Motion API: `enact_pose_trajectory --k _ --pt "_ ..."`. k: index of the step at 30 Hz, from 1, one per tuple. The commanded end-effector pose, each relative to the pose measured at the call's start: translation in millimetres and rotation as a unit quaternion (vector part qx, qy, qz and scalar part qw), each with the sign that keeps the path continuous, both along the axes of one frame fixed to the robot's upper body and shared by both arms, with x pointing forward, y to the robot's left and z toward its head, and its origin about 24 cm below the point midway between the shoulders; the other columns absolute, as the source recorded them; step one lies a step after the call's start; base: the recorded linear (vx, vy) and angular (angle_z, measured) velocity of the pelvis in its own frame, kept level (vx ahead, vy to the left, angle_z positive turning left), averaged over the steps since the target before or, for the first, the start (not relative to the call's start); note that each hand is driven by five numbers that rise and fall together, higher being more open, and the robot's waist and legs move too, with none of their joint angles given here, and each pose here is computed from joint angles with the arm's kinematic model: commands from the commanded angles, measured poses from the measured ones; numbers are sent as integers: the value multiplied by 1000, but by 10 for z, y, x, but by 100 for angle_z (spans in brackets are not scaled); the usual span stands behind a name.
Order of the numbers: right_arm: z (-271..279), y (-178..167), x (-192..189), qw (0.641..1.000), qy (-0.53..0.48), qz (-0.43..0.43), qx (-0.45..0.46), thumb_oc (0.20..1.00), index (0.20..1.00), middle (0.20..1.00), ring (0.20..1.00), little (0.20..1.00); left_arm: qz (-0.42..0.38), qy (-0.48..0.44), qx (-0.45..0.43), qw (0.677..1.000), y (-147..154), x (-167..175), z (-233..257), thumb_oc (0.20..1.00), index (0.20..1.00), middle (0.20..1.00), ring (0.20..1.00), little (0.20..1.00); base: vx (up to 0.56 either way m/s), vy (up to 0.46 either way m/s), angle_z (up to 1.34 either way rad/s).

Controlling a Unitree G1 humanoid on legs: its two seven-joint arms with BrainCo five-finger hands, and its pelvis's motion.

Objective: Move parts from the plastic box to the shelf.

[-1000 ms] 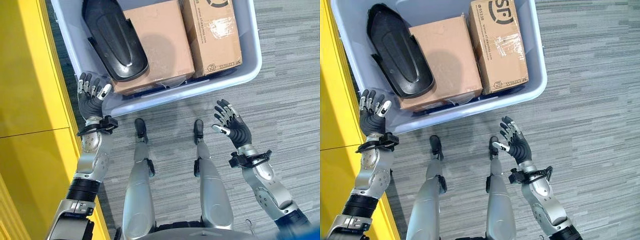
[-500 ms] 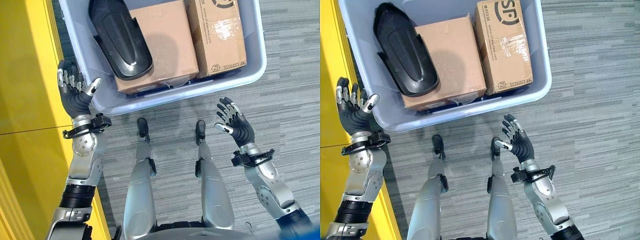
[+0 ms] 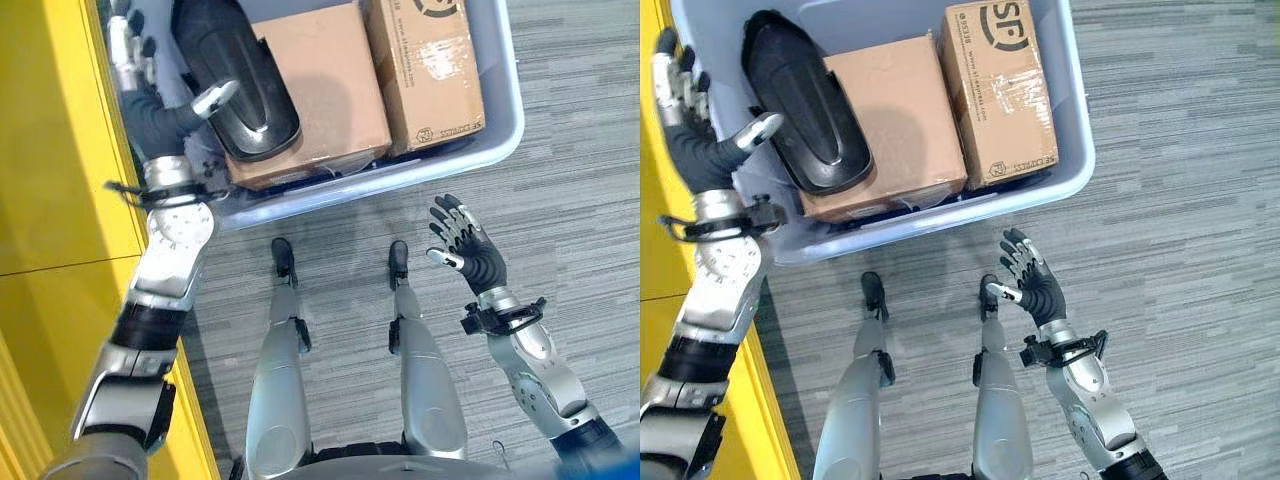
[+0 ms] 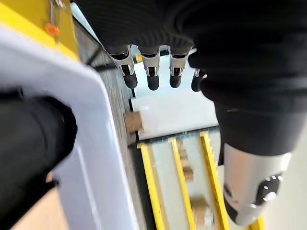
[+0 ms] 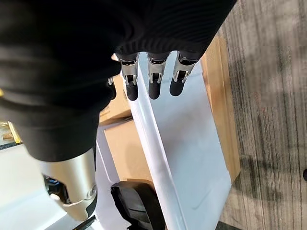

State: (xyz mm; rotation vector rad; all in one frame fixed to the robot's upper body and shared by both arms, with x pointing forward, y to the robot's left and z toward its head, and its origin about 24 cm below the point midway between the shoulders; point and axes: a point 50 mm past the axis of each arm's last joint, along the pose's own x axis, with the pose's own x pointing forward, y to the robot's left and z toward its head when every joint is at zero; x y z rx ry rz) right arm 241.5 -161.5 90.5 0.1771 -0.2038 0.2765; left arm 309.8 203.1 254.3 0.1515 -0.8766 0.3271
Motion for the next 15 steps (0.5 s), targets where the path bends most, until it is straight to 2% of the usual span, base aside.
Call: enact_pose_trajectory --k 1,7,15 --pt "132 -18 35 999 -44 1 6 1000 1000 1000 1000 1000 37 -27 -3 999 146 50 176 1000 1000 1000 1000 1000 0 0 0" --pt "79 -17 -3 999 -31 5 15 1000 1000 1000 1000 1000 64 37 -27 997 194 387 162 1000 1000 1000 1000 1000 28 -2 -5" --pt "79 -46 -47 999 -27 2 22 1000 1000 1000 1000 1000 121 117 -137 976 592 647 70 1000 1000 1000 1000 1000 0 0 0"
